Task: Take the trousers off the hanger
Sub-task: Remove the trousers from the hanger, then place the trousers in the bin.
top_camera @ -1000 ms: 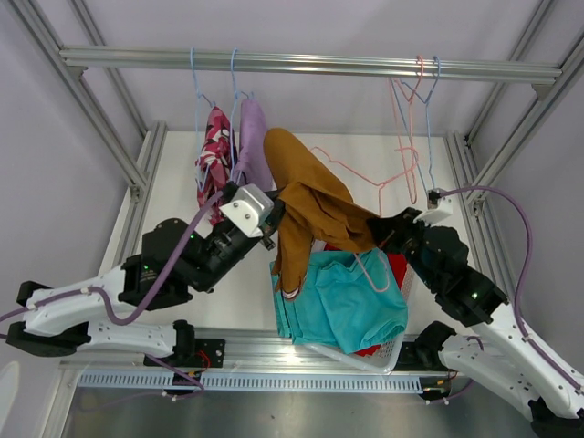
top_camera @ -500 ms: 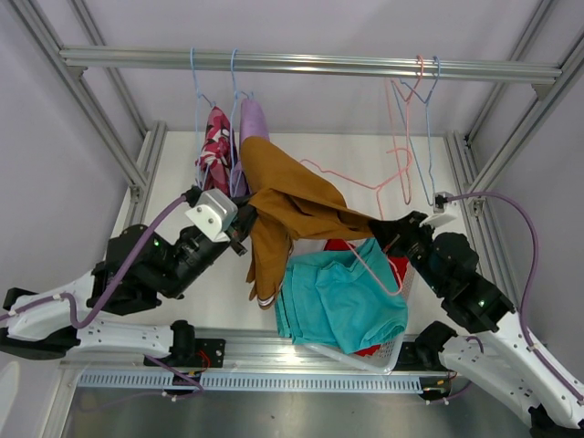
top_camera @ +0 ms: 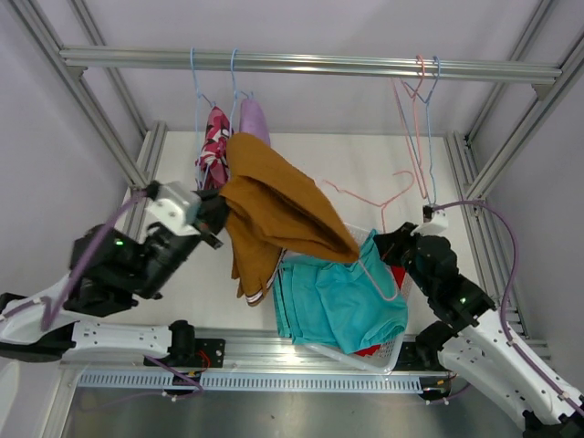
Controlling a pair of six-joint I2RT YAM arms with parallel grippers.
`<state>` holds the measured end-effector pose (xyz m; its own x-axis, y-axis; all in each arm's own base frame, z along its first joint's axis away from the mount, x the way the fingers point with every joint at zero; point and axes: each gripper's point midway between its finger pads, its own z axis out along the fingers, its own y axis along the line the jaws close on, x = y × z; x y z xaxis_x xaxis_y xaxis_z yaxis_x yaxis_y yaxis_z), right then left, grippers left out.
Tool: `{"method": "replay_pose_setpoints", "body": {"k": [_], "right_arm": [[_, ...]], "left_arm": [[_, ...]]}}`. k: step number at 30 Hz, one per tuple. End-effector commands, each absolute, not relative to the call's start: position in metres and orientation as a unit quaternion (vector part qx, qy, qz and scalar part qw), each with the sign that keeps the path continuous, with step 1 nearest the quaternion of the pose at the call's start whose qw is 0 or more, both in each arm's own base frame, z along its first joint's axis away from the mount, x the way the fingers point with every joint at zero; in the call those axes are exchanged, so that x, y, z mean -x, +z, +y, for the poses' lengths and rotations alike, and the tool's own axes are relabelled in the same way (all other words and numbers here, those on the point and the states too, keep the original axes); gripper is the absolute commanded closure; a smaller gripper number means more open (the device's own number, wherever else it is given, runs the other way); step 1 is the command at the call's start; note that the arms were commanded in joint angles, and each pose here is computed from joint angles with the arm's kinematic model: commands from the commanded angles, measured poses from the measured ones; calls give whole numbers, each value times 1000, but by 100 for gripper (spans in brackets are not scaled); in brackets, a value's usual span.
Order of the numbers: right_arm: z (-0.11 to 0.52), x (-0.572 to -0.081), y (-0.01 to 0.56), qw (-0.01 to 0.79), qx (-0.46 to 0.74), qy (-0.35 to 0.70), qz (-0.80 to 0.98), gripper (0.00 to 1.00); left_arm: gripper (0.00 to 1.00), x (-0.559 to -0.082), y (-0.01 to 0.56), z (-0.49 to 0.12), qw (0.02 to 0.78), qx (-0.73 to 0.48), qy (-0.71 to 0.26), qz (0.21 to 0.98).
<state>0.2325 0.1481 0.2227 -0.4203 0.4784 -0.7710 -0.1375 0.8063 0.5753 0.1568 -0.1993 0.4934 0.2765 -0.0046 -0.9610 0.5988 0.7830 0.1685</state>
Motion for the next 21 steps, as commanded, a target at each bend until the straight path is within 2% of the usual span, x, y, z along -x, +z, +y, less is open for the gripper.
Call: {"method": "replay_pose_setpoints", "body": {"k": [1,12,21], "right_arm": [[126,-236,199,529,-116,236,807,100],[126,-236,208,533,-102,249,802,100],[115,-239,291,581,-88,241,772,100]], "left_arm": [[100,-150,592,-112,819,-95,-281,492],[100,-150,572,-128,808,-119,-277,506],[99,-145,539,-169,778,-170,-300,525]]}}
